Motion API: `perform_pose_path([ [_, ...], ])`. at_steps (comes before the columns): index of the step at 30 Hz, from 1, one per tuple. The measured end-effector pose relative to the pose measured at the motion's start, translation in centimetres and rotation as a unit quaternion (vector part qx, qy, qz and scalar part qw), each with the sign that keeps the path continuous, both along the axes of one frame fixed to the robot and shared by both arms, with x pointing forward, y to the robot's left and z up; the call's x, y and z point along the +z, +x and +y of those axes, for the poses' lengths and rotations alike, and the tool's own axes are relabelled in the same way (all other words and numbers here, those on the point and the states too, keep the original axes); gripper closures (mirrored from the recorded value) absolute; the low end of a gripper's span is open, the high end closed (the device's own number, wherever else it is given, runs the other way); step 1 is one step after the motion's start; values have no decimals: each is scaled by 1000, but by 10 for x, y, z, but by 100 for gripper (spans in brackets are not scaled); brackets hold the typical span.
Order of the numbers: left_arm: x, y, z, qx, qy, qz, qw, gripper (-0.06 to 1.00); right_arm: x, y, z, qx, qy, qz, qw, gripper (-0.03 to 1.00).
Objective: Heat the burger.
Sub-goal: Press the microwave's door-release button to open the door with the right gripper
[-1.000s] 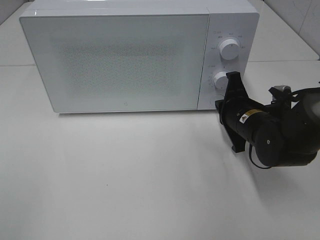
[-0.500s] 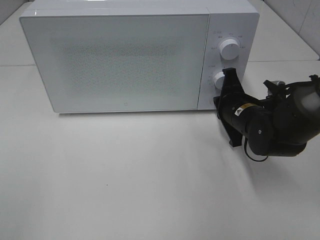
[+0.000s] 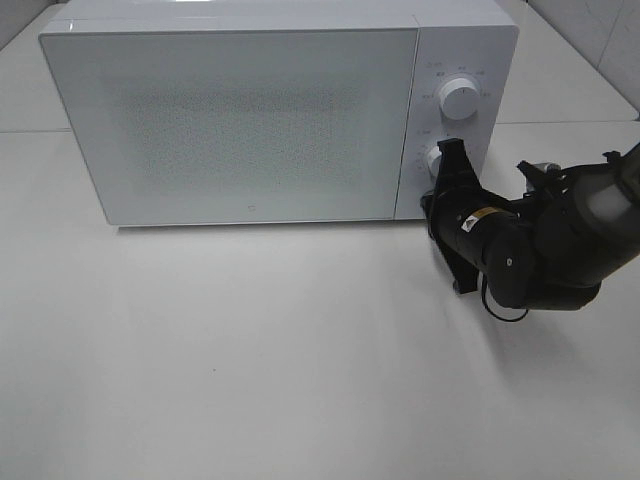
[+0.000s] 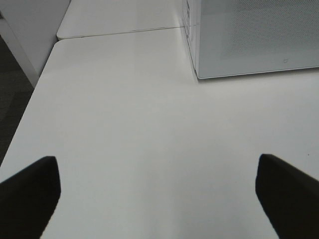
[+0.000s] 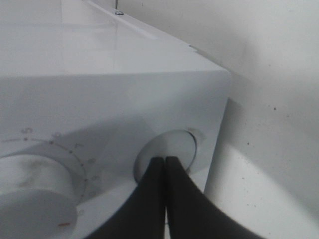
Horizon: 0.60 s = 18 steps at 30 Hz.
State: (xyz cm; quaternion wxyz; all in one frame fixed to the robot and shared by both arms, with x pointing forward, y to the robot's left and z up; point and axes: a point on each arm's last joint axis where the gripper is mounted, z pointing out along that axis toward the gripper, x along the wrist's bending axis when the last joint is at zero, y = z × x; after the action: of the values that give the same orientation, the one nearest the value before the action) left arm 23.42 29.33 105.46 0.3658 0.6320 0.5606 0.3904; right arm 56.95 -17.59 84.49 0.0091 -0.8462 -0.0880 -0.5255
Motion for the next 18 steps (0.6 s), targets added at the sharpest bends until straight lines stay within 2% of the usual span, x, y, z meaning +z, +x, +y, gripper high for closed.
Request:
perform_pose_path([
  [6,0,0,0,0,0,0,1000,-4,2,1,-2,-3,-18,-17,1000,94],
  [18,0,0,0,0,0,0,1000,-4,0,2,-2,-7,-20,-18,1000,94],
])
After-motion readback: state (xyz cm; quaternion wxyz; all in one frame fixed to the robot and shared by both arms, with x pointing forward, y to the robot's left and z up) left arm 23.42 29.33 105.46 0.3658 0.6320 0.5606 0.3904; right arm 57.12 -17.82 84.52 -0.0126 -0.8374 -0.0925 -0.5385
